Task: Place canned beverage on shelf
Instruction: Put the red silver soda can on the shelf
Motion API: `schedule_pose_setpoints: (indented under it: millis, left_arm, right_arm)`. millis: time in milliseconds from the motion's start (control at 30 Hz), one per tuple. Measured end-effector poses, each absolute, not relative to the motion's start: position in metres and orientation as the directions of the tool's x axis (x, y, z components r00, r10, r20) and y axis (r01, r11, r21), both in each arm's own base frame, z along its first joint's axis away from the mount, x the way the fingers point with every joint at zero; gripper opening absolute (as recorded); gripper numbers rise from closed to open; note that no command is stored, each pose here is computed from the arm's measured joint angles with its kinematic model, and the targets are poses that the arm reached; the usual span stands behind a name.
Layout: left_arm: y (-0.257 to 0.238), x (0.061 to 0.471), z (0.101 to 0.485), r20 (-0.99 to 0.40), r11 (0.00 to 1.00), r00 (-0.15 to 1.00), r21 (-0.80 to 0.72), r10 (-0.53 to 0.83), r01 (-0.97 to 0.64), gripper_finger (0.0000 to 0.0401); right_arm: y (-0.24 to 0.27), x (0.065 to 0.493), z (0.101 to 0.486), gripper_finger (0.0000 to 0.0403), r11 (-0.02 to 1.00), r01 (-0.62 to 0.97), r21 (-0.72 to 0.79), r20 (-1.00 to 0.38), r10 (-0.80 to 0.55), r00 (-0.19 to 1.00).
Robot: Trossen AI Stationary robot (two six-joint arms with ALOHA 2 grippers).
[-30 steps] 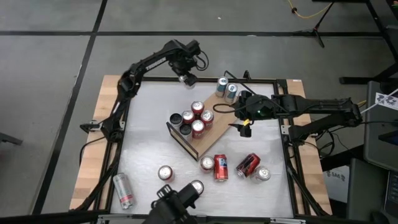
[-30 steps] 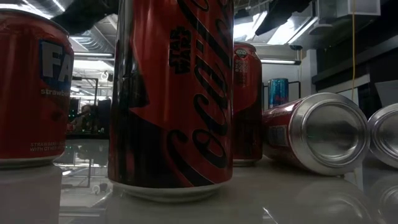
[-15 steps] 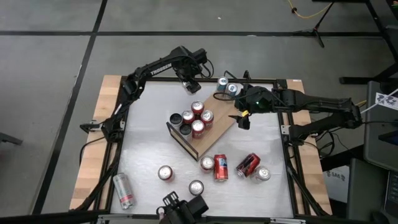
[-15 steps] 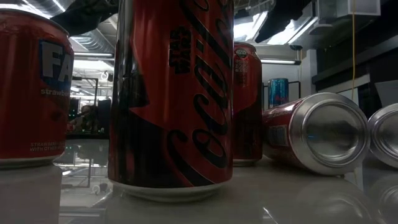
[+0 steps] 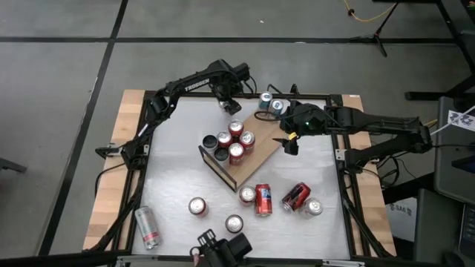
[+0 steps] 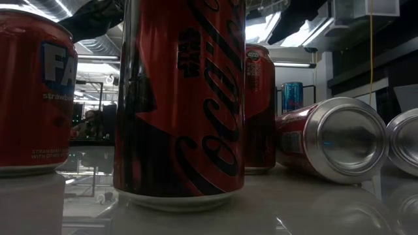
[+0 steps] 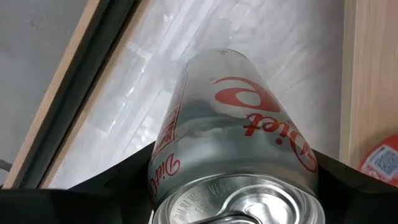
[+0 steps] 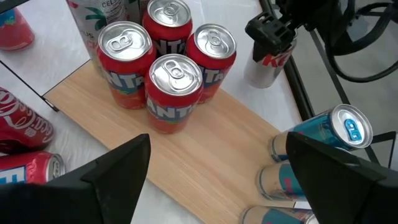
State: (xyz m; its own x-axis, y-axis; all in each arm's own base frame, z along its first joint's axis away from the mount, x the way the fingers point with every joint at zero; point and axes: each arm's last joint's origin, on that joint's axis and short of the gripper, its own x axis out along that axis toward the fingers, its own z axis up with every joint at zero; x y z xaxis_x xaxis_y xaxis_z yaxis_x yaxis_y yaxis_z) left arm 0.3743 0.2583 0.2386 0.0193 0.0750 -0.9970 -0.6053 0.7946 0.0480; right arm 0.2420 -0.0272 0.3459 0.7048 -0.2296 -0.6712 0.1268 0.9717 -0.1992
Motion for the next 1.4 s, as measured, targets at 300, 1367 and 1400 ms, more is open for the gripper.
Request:
schedule_pose_setpoints:
  millis: [300, 1367, 1400]
  left_arm:
    - [0.257, 0.379, 0.239, -0.995, 0.802, 0.053, 0.032, 0.079, -0.596, 0.0289]
    - [0.245, 0.381, 0.238, -0.998, 0.814, 0.010, 0.041, 0.058, -0.579, 0.0311]
    - [0.245, 0.381, 0.238, -0.998, 0.814, 0.010, 0.041, 0.058, -0.579, 0.0311]
  right_arm:
    - [-0.027, 0.242, 0.346, 0.0363, 0.972, 0.127, -0.199, -0.671, -0.229, 0.705]
    - [-0.027, 0.241, 0.345, 0.0363, 0.972, 0.125, -0.200, -0.678, -0.229, 0.698]
    - [-0.027, 0.241, 0.345, 0.0363, 0.972, 0.125, -0.200, -0.678, -0.229, 0.698]
